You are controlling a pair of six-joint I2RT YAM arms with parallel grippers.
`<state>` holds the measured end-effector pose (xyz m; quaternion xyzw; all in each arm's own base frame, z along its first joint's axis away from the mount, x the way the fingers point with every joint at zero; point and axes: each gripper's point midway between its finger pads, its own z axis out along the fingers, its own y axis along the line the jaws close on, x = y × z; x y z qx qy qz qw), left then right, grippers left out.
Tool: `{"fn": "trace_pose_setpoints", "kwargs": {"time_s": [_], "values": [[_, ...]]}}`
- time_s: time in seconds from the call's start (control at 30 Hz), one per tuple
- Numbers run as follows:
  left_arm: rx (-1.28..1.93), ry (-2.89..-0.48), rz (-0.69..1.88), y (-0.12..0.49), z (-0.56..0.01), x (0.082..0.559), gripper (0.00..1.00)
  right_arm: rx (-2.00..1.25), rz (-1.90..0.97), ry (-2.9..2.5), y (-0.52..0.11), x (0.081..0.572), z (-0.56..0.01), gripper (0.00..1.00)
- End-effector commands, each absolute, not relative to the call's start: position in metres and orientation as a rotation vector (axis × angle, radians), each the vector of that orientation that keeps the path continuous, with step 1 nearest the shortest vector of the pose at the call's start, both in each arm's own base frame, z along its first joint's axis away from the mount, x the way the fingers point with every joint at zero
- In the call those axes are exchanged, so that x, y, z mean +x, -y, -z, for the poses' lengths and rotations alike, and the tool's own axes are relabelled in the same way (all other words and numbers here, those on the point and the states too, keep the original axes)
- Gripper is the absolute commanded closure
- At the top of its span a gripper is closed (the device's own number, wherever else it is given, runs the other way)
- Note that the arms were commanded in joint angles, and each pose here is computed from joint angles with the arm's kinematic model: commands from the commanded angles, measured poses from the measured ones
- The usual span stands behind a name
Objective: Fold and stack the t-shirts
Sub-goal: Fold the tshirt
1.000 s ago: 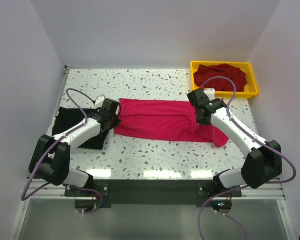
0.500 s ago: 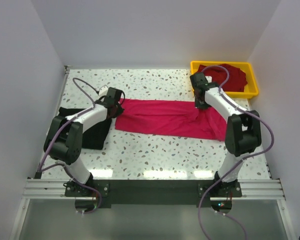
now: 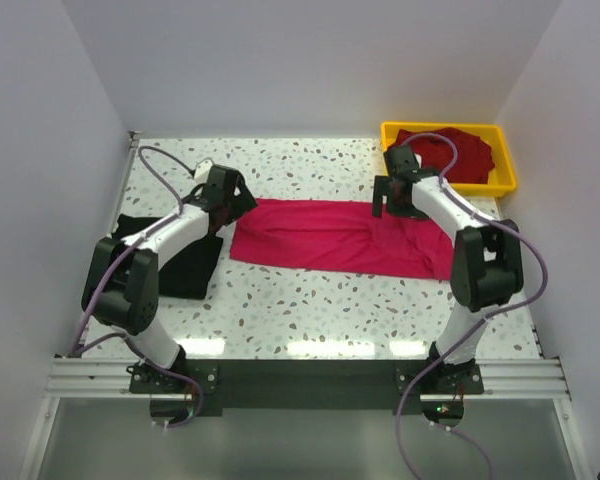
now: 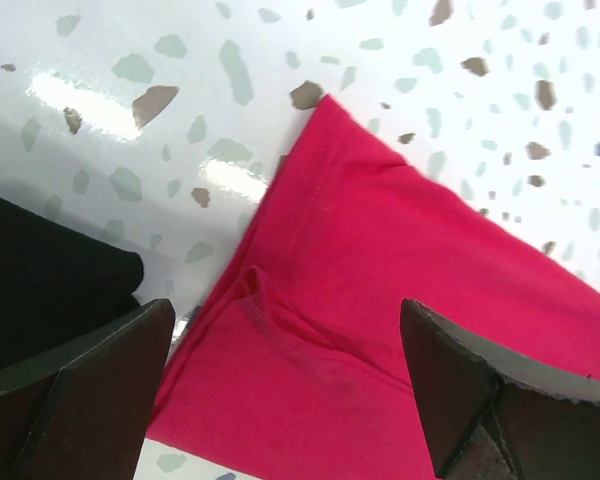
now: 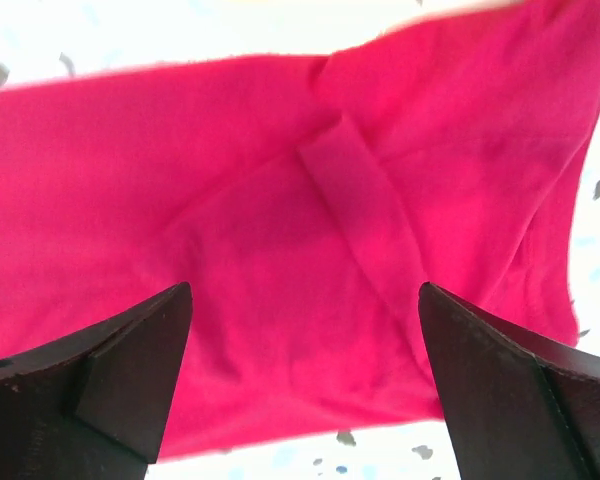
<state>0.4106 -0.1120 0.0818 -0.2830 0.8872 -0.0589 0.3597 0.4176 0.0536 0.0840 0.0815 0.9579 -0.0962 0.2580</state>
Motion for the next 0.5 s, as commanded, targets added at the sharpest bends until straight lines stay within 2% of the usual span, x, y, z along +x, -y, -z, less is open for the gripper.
{"fn": "trace_pose_setpoints", "kwargs": {"time_s": [0.0,0.1,0.23,0.37,0.47], "values": [[-0.661,-2.196,0.282,0.123,-0.122,0.42,0.0,0.247,0.102,-2.577,-0.065,0.389,-0.1,0.01],[-0.594,-2.192,0.344,0.138,-0.124,0.419,0.0,0.296,-0.021,-2.609,-0.075,0.358,-0.089,0.01],[-0.476,-2.214,0.377,0.167,-0.12,0.423,0.0,0.339,-0.132,-2.591,-0.083,0.34,-0.078,0.01],[-0.396,-2.242,0.406,0.191,-0.106,0.446,0.0,0.385,-0.043,-2.551,-0.067,0.353,-0.073,0.01],[-0.363,-2.268,0.386,0.198,-0.095,0.46,0.0,0.378,-0.157,-2.533,-0.079,0.372,-0.073,0.01]]}}
